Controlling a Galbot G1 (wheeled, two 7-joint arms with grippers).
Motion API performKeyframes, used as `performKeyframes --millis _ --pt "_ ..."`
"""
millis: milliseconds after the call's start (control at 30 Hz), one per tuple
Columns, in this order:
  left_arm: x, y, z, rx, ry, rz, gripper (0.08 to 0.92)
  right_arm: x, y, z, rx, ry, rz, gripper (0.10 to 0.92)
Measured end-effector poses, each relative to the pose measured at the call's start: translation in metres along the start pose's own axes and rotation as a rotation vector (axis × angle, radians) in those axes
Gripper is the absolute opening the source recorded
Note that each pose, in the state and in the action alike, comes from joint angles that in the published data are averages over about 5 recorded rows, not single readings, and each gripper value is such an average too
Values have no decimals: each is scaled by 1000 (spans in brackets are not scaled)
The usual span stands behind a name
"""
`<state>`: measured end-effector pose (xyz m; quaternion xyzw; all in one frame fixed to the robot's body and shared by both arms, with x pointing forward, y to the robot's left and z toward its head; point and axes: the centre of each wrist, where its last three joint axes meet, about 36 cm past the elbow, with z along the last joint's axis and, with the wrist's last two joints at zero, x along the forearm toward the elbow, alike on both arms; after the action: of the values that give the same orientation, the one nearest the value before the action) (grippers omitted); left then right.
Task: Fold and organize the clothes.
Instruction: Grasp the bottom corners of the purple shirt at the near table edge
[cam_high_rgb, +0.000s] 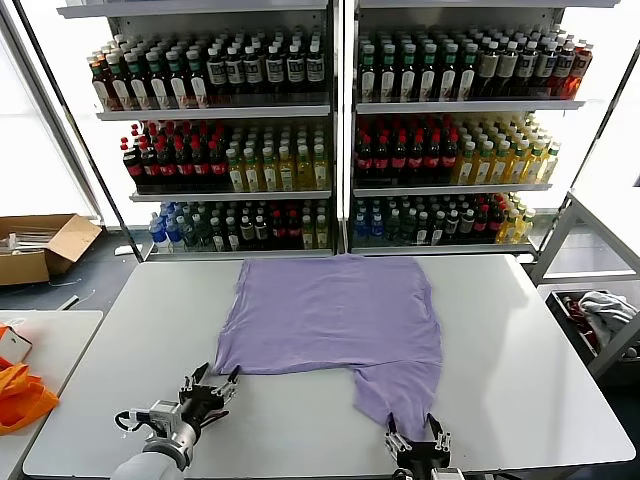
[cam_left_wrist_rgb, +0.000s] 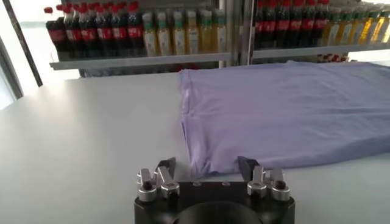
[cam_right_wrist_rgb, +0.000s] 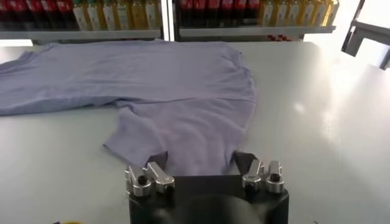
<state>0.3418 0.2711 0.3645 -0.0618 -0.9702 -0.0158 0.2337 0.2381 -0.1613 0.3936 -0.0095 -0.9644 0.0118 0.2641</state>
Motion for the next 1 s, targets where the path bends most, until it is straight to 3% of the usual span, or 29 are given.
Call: performKeyframes --millis 500,633,1000 --pt "3 -6 -1 4 -2 6 146 -4 -5 1 12 -22 -17 145" --pt "4 -8 -1 8 -12 4 87 -4 -7 -3 8 -45 -21 114" --pt "10 -16 -14 21 -86 14 84 -6 -10 -27 3 -170 -32 114"
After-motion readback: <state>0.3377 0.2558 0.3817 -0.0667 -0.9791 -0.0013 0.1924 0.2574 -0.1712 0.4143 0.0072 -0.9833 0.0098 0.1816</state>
